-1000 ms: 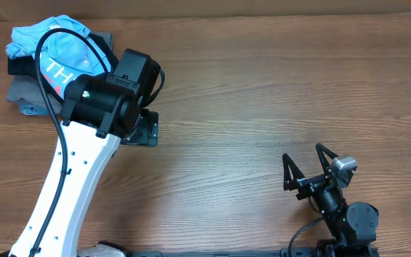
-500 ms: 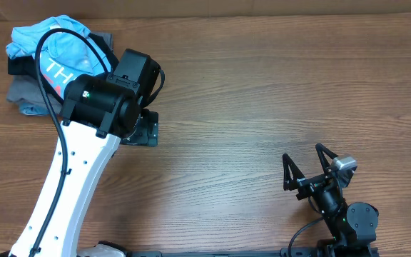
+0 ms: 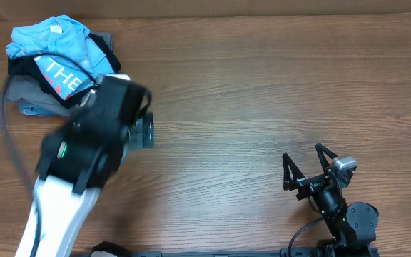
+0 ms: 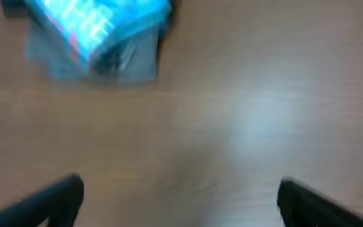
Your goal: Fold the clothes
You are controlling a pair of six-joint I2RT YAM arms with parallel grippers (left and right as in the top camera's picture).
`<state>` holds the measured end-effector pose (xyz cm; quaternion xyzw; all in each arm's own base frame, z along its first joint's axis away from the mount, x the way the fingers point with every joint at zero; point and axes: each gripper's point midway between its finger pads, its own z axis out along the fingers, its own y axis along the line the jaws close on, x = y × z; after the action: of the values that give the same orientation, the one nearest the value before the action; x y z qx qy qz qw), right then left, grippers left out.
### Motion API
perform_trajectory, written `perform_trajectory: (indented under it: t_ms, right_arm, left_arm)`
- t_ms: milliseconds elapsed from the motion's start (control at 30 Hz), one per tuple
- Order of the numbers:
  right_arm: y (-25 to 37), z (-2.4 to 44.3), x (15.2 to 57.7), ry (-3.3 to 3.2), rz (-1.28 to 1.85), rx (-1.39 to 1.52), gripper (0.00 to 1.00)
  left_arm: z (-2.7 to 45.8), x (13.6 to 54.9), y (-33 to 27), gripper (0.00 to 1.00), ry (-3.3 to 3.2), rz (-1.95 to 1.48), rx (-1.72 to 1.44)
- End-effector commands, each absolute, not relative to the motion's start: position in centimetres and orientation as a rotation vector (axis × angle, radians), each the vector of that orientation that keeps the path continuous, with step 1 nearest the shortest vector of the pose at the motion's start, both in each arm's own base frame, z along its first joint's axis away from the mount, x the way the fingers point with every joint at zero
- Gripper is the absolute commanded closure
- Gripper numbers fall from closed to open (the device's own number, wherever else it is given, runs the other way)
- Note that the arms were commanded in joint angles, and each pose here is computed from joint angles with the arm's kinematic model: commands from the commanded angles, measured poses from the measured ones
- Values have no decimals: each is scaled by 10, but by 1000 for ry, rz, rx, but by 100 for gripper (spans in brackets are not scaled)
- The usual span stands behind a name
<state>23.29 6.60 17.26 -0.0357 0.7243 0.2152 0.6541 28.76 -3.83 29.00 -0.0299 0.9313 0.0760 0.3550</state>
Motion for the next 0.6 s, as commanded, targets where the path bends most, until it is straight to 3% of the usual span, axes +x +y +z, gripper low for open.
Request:
perform_trajectory:
  t_ms: [0,200,567]
  right_arm:
    - [65,174,233,1629,477,-85,0]
    - [65,174,233,1629,477,-85,0]
    - [65,174,233,1629,477,-85,0]
  left_arm:
    - [297,283,-24,0,2232,151,-91]
    - [294,268,-19,0,1933,-9,-24]
    - [224,239,-1,0,1711,-49,-112]
